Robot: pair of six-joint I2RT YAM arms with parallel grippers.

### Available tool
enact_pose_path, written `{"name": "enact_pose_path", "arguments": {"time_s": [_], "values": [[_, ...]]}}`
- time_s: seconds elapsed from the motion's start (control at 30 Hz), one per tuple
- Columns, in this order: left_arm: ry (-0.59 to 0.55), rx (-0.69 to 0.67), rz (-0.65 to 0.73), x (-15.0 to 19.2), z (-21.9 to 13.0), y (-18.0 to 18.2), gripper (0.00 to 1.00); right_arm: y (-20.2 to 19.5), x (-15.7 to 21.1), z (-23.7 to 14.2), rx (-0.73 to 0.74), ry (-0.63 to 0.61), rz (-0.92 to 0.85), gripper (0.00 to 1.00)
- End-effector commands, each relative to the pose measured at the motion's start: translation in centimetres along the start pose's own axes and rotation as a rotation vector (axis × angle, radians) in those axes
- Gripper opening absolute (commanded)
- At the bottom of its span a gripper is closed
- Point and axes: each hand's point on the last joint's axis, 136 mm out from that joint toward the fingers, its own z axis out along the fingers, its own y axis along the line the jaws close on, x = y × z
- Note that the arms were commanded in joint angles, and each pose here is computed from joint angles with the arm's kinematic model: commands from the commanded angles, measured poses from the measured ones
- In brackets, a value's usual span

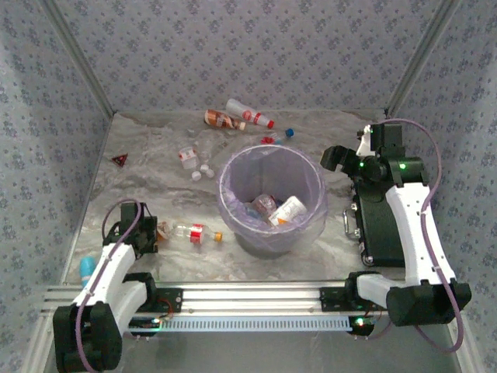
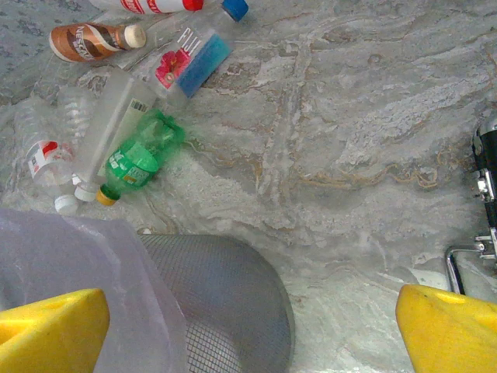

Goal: Put the plastic bottles in the bin

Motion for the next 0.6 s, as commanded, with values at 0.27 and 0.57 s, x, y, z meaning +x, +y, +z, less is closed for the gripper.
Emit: {"name": "enact_pose_path", "arguments": {"time_s": [0.27,0.57], "values": [[-0.075,0.110,0.128,-1.4,-3.5,-4.6,0.56,0.2,-0.4,-1.3,0.001,-0.029,-0.008,0.97],[-0.146,0.342,0.579,-1.2,-13.4,-16.3,0.45,0.9,-0.6,-1.7,-0.018,-0.044,0.003,0.97]]}}
